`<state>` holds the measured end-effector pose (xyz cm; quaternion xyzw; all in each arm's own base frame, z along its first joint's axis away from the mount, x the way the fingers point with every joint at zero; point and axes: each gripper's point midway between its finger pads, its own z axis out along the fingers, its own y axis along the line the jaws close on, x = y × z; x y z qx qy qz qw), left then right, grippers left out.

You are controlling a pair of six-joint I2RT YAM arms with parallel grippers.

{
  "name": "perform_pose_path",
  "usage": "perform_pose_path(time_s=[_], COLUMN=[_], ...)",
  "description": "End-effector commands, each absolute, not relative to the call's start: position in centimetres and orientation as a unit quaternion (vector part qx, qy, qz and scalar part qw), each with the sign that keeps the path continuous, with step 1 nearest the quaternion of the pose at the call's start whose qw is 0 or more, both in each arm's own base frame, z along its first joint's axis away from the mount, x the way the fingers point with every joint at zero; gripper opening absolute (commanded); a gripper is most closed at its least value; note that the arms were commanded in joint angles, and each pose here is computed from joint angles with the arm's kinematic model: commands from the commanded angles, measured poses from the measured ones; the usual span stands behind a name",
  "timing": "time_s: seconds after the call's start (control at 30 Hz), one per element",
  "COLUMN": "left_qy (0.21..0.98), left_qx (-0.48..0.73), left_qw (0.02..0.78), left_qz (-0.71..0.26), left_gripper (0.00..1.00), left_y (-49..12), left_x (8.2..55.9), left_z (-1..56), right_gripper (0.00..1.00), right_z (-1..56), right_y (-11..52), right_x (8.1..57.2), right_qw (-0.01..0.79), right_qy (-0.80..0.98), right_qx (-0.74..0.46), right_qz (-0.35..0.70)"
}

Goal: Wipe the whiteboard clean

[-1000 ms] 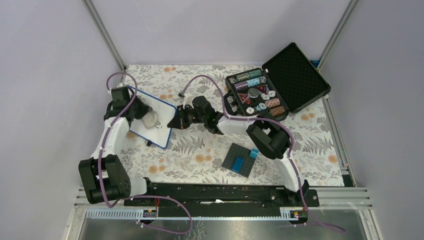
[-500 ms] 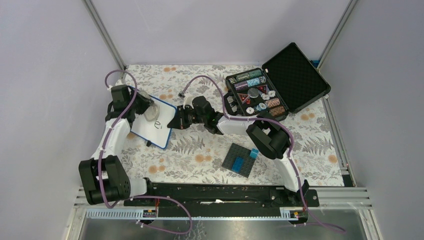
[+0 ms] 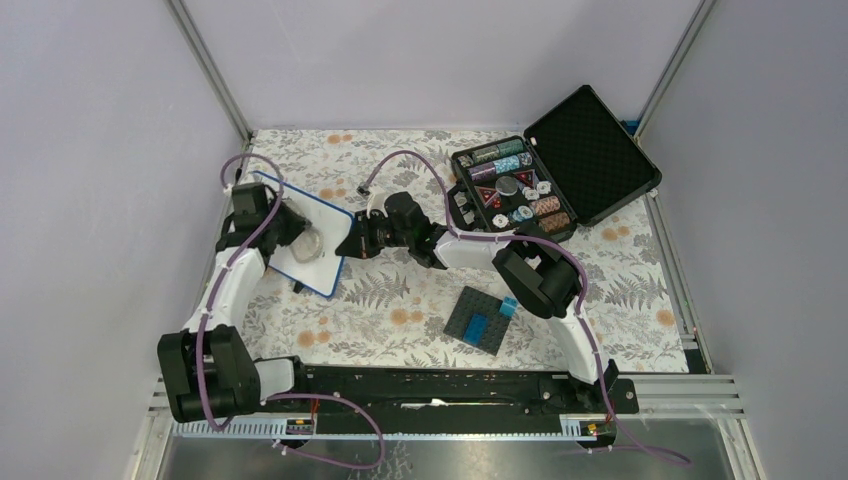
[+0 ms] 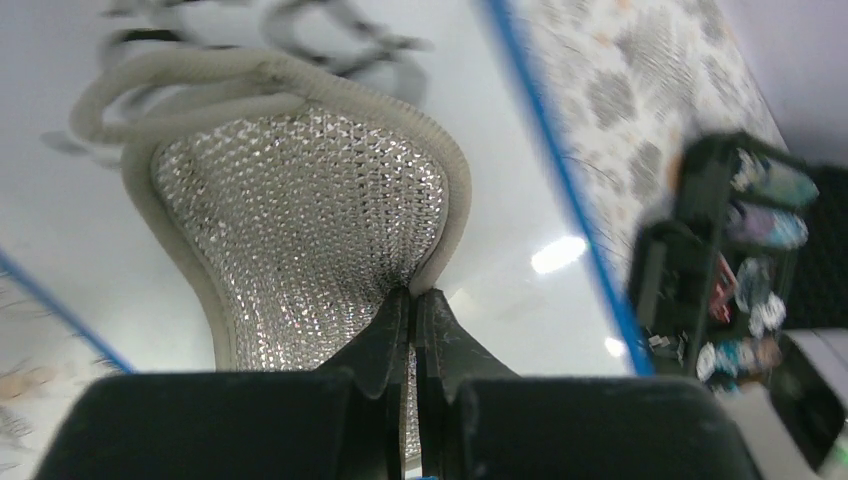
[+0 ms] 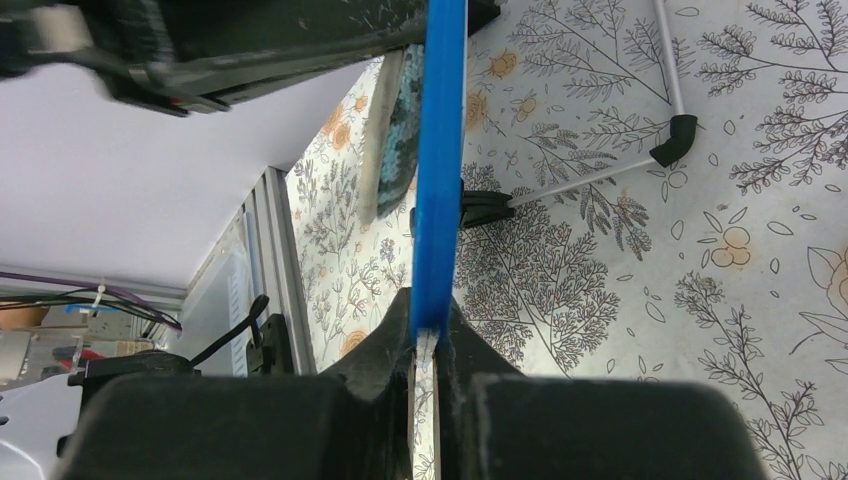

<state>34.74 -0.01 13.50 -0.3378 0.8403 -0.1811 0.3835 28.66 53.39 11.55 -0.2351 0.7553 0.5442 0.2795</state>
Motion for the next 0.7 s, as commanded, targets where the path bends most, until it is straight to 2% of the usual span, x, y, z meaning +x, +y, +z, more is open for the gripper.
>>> perform_pose_path(time_s=[0.0,0.13,0.33,0.47,0.6,0.67], left_qy=[0.846,0.850,0.887,0.888,0.868,0.865], left_qx=[-0.208,-0.220,-0.296,-0.375,-0.428,-0.428], left_qw=[0.418,0.412,0.309,0.257,0.238,0.245], left_qz=[-0.257,-0.242,-0.176,-0.066,-0.077,-0.095], left_gripper=[0.00,0.00,0.00,0.00,0.00,0.00], left_y=[-6.7,-6.3,-4.8,-1.0,0.4,0.2], left_x=[36.8,37.0,32.9,28.7,26.4,26.7], left_z=[19.8,19.4,10.3,6.3,4.7,4.7], right_gripper=[0.00,0.00,0.00,0.00,0.00,0.00], right_z=[14.9,14.8,14.9,14.9,14.9,14.9], right_y=[55.3,55.3,55.2,55.2,55.3,55.2], right_x=[23.0,23.0,23.0,23.0,22.9,22.9], right_qw=[0.253,0.253,0.253,0.253,0.252,0.252], right_qy=[0.688,0.689,0.689,0.688,0.688,0.688], right_qx=[-0.328,-0.328,-0.327,-0.328,-0.328,-0.328], right_qz=[0.596,0.595,0.595,0.595,0.596,0.596])
